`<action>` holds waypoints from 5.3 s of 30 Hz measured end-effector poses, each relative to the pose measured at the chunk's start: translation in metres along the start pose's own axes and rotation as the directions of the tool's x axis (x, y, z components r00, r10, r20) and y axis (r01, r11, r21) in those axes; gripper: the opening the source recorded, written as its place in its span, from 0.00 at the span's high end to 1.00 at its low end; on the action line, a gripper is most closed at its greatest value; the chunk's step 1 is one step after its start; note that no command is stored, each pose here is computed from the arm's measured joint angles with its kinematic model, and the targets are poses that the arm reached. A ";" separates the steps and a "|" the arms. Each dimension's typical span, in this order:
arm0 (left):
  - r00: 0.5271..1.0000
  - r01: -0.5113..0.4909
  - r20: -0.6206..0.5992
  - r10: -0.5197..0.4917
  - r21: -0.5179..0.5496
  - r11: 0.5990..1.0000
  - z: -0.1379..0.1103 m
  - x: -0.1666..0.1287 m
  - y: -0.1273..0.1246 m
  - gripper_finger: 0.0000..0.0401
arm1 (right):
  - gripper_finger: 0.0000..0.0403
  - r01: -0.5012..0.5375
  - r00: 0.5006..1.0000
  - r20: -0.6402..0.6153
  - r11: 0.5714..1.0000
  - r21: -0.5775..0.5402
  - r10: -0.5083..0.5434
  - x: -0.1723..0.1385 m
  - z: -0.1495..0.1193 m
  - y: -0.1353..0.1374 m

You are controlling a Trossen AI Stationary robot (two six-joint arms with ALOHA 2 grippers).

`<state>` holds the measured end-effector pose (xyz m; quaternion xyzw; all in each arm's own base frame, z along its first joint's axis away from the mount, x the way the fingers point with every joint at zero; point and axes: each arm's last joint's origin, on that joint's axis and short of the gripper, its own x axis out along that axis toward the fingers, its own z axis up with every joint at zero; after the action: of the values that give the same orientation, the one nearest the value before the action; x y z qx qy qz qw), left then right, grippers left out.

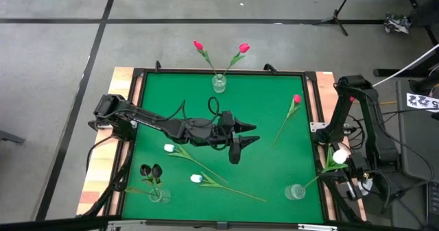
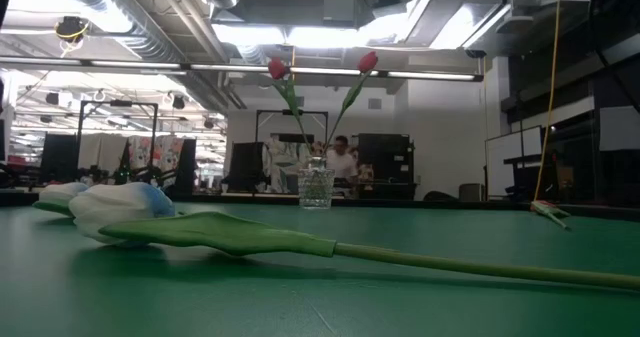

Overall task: Sort flowers into vase by color
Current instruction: Put the top white flower into the bottom right transparent vase, then put the pink flower into the top transparent vase

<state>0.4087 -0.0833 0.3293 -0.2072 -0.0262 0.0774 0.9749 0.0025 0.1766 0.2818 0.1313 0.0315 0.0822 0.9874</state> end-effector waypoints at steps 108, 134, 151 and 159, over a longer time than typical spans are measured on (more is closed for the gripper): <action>0.853 -0.508 -0.163 0.495 -0.048 0.860 -0.089 0.166 0.145 0.49 | 0.45 -0.144 0.913 -0.340 0.958 0.248 0.225 0.014 0.103 0.017; 0.826 -0.300 -0.474 0.307 0.092 0.950 -0.031 0.117 0.075 0.49 | 0.45 0.284 0.950 -0.237 0.879 0.384 -0.204 0.031 0.112 -0.053; 0.942 -0.103 -0.305 0.141 0.138 0.985 0.176 -0.068 -0.004 0.49 | 0.69 0.793 0.609 -0.591 0.400 0.459 -0.530 0.055 0.141 -0.136; 0.944 -0.036 -0.320 0.076 0.129 0.991 0.203 -0.134 -0.016 0.49 | 0.89 0.945 0.323 -0.863 0.181 0.272 -0.389 0.093 0.128 -0.175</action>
<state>0.2622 -0.0386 0.5187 -0.1579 0.1449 0.0714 0.9742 0.1313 -0.0066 0.3555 0.4665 0.4441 -0.3873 0.6596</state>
